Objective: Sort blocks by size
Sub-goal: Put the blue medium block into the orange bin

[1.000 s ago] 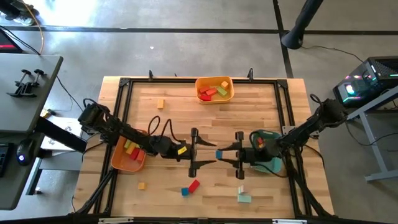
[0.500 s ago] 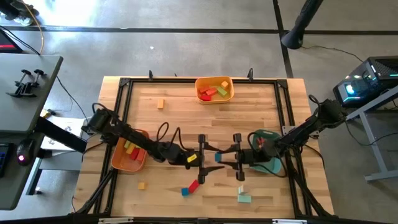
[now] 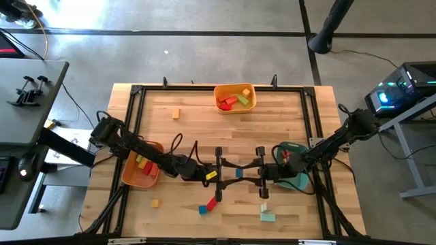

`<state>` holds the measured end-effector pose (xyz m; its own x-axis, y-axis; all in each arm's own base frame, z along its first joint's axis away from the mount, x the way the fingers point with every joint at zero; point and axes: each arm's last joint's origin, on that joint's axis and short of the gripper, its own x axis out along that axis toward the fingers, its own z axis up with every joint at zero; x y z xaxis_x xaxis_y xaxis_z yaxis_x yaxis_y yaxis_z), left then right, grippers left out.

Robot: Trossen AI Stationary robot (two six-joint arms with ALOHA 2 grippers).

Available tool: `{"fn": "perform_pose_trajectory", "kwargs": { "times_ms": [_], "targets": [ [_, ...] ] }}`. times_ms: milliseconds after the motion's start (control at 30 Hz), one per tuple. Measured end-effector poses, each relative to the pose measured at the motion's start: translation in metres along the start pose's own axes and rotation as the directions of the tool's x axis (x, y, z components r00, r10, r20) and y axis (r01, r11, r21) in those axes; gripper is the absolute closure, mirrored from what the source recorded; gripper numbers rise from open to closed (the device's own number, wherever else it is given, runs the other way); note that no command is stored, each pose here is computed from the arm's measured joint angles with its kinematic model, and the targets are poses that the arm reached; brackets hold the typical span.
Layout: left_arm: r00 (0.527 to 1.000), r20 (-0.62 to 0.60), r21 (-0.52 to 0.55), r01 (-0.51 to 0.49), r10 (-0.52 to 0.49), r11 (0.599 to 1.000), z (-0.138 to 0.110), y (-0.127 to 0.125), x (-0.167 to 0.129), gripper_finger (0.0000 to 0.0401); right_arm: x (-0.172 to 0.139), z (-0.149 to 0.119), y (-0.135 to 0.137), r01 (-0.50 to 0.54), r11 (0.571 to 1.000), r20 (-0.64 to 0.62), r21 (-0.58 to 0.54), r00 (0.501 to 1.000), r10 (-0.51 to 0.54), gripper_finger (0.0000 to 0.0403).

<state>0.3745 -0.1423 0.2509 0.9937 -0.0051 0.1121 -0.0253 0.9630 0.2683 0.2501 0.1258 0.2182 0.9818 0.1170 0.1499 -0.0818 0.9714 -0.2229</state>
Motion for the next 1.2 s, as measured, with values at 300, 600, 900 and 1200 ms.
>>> {"fn": "perform_pose_trajectory", "kwargs": {
  "times_ms": [300,600,900,1200],
  "targets": [
    [0.997,-0.08,0.139,-0.011,0.022,0.99,0.0,-0.015,-0.008,0.0299,0.002,-0.006,-0.004,-0.021,1.0,-0.04,0.01,0.999,0.021,0.021],
    [0.836,-0.359,0.328,-0.305,0.416,0.894,0.032,-0.016,-0.044,0.0299,0.006,-0.03,-0.021,0.052,0.991,-0.239,0.121,0.971,-0.022,0.0184],
    [0.304,-0.881,0.07,-0.676,0.363,0.734,0.008,0.057,-0.139,0.0299,0.007,-0.033,-0.026,0.075,0.989,-0.259,0.129,0.965,-0.039,0.0182],
    [-0.308,-0.944,0.323,-0.808,0.114,0.493,-0.033,0.049,-0.205,0.0291,0.006,-0.036,-0.026,0.066,0.991,-0.29,0.118,0.957,-0.029,0.0182]
  ]
}}
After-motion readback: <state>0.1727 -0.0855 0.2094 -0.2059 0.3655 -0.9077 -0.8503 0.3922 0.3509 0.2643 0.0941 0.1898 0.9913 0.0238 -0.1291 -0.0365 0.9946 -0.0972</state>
